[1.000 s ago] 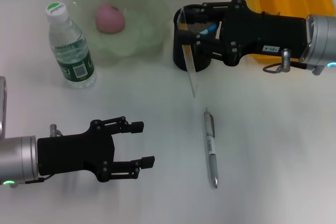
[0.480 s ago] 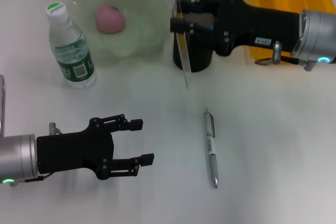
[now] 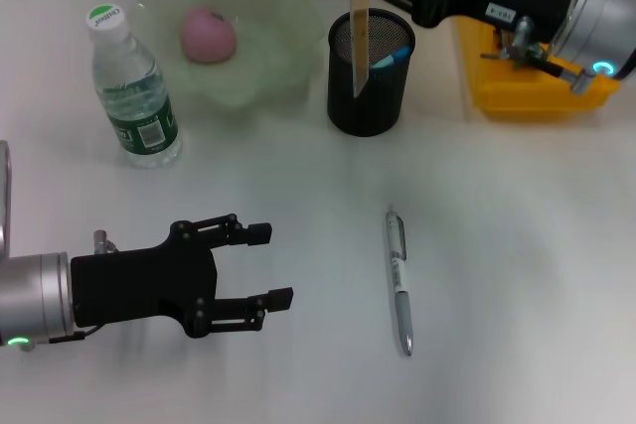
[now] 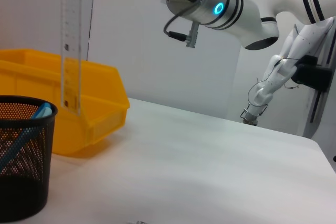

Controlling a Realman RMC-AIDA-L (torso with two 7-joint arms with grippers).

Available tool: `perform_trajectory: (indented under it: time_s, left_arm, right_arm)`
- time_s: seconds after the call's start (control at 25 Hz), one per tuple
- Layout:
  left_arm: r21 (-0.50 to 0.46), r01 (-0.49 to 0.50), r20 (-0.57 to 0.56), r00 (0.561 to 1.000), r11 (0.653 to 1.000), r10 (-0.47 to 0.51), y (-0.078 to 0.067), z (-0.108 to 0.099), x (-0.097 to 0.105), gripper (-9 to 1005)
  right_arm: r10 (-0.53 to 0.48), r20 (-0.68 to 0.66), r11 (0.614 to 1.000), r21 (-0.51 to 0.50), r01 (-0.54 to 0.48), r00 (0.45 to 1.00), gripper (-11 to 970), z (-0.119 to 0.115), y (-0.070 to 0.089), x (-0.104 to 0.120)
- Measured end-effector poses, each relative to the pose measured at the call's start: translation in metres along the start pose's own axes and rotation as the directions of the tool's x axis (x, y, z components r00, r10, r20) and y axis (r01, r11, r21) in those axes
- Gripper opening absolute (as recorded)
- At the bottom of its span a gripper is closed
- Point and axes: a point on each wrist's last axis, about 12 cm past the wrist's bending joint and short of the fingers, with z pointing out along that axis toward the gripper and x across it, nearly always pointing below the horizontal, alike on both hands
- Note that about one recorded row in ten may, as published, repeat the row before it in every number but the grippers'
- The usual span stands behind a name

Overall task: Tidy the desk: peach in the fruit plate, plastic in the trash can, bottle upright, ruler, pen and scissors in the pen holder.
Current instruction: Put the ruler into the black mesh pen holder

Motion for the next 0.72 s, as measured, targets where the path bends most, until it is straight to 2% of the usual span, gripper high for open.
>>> perform_trajectory:
  time_s: [0.72]
  left_arm:
    - [-0.006, -0.005, 0.007, 1.000, 1.000, 0.005, 0.001, 0.000, -0.001, 797]
  right_arm:
    - [-0.035, 0.008, 0.996, 0.086, 0.034, 0.999, 401, 0.014, -0.013, -0.006]
